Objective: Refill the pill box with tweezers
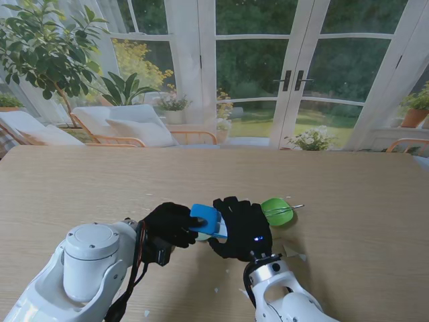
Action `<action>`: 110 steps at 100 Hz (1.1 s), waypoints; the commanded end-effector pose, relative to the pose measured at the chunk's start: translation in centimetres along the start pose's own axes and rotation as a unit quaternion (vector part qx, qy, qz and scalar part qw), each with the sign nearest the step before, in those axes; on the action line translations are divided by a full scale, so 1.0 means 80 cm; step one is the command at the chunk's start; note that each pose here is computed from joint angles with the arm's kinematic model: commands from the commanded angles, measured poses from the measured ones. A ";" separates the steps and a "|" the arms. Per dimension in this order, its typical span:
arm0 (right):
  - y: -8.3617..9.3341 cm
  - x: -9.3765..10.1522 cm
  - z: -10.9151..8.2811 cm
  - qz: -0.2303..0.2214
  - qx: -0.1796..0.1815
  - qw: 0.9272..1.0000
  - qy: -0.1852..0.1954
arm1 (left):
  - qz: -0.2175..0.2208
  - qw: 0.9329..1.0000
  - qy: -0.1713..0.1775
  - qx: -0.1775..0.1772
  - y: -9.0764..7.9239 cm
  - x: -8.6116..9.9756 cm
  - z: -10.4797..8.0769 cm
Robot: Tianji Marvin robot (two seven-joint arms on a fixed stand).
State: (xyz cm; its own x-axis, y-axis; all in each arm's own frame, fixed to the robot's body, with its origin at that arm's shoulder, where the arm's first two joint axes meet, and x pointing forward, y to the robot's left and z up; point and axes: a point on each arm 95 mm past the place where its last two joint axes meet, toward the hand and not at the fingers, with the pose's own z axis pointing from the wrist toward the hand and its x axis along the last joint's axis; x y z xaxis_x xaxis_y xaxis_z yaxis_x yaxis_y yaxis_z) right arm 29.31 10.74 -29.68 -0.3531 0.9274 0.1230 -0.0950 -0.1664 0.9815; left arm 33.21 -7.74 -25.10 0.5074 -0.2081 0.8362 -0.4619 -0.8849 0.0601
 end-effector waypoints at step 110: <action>0.000 0.001 -0.006 0.025 -0.010 1.000 -0.015 | 0.064 0.998 -0.003 0.001 -0.007 -0.003 -0.012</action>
State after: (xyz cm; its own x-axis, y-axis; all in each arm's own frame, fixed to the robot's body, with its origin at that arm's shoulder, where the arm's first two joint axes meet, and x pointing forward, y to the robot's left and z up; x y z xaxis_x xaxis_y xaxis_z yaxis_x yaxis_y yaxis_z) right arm 29.47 10.46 -29.66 -0.3205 0.9321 0.1688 -0.1341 -0.2211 0.9660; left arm 32.86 -6.82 -25.19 0.4733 -0.3019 0.8275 -0.5137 -0.8577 -0.0191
